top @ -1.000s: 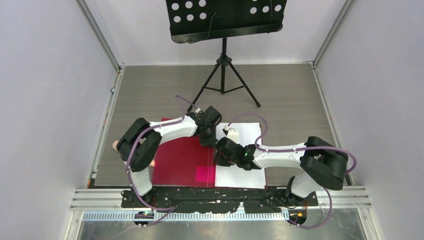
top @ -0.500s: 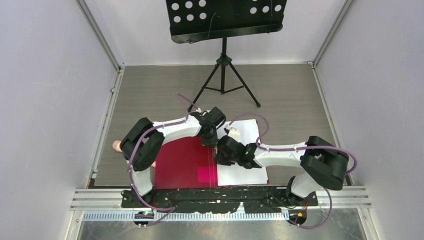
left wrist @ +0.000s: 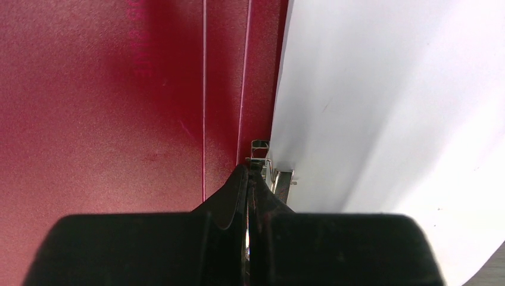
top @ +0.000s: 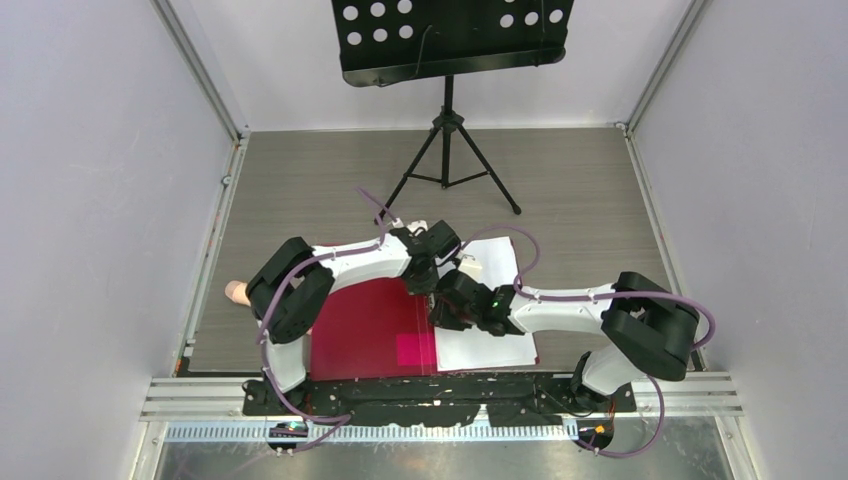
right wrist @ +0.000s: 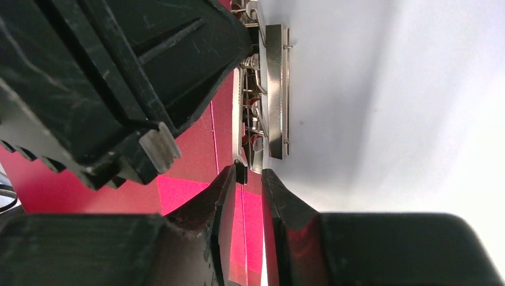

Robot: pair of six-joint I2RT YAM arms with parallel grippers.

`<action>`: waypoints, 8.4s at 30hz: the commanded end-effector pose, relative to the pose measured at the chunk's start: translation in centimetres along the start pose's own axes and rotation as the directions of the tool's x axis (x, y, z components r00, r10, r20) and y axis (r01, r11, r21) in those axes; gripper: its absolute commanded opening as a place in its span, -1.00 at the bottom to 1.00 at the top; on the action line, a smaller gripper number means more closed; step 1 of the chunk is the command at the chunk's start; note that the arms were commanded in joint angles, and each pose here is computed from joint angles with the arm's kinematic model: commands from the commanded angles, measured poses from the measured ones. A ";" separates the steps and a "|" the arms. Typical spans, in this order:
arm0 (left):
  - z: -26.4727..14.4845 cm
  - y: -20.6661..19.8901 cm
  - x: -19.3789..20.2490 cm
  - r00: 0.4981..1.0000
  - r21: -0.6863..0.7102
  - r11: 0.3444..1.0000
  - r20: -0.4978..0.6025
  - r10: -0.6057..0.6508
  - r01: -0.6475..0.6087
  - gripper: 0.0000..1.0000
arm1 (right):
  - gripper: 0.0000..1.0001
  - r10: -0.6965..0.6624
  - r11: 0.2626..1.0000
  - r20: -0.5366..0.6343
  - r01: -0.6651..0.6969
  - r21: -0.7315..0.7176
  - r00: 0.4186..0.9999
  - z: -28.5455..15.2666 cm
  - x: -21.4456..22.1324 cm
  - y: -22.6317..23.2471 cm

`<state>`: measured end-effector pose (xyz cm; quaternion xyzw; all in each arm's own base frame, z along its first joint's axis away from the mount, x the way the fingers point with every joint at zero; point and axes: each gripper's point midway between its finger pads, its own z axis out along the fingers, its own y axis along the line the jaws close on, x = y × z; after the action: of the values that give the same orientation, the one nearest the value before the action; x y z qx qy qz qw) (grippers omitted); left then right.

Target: Put the files into the folder

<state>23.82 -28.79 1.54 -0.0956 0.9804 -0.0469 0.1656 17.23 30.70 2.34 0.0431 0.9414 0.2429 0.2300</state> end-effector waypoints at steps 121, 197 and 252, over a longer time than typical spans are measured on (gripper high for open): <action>-13.8 14.5 -6.4 0.994 0.023 0.999 0.106 -0.025 0.023 0.39 | 0.23 -0.588 0.796 0.076 0.560 0.229 0.805 -1.5 -5.4 4.8; -4.8 16.5 0.9 0.994 0.215 0.975 -0.103 -0.039 0.060 0.99 | 0.09 -0.379 0.895 -0.053 0.381 0.231 0.924 1.8 -5.7 -3.4; -24.0 -0.3 -6.1 0.972 0.626 0.751 0.221 0.084 -0.207 0.96 | 0.35 -0.082 0.996 0.208 0.072 0.053 0.975 -5.5 -9.5 -0.2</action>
<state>20.38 -24.63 23.41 0.0382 0.9087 -0.3380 0.2419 21.89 28.68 5.44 -0.0231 0.9453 0.1768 0.2733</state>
